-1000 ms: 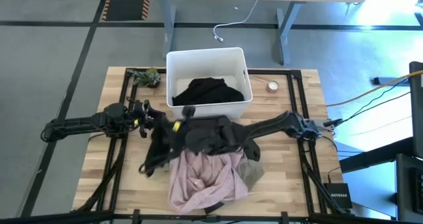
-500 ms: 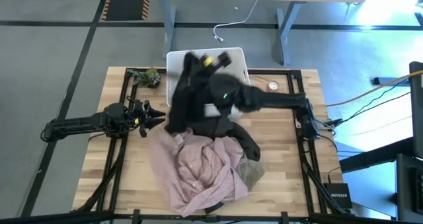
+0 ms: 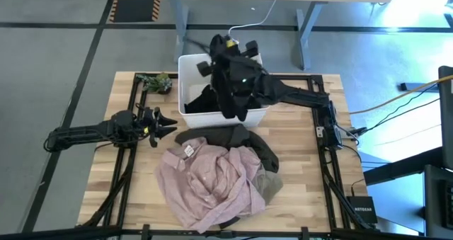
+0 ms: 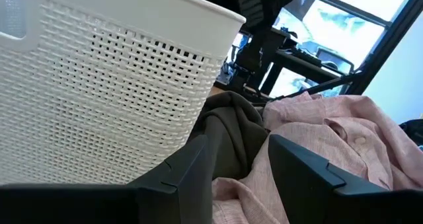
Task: Sort clothes
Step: Put the black underwear into the white bin, then put the pink shirt into the white bin, then put the brown pants into the white bin
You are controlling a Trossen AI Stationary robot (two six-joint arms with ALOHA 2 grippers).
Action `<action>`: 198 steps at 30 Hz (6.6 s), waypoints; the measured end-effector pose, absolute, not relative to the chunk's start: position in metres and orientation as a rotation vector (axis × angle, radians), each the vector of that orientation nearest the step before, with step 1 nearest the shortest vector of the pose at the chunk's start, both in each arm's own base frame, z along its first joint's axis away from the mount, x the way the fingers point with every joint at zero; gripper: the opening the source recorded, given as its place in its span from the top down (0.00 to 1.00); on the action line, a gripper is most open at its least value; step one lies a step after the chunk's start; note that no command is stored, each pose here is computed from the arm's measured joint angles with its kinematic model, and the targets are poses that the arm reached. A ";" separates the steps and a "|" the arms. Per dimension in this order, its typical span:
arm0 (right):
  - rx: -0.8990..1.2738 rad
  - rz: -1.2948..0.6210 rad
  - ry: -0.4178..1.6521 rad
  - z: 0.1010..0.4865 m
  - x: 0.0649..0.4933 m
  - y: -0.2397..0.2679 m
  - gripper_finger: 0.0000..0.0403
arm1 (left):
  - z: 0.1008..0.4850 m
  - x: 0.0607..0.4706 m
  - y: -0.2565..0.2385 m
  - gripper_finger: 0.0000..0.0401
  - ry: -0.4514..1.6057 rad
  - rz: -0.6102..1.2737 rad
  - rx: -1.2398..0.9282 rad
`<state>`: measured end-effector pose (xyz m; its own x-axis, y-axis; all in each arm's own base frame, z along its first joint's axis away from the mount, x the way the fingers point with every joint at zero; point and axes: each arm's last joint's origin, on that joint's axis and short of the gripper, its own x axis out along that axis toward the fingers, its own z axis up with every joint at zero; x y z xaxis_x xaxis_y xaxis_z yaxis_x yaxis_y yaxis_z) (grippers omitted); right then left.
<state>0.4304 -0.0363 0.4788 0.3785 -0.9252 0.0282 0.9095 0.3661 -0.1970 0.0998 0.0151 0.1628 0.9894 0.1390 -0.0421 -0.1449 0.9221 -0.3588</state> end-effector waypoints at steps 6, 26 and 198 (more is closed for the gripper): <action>-0.199 -1.153 0.220 0.459 0.430 -0.029 0.64 | 0.163 0.100 0.015 0.61 0.016 0.146 -0.366; -0.121 -0.359 0.634 0.398 0.399 0.140 0.36 | 0.163 0.100 0.015 0.61 0.013 0.146 -0.411; -0.069 -0.473 0.667 0.441 0.317 0.107 0.40 | 0.163 0.100 0.015 0.61 0.003 0.156 -0.510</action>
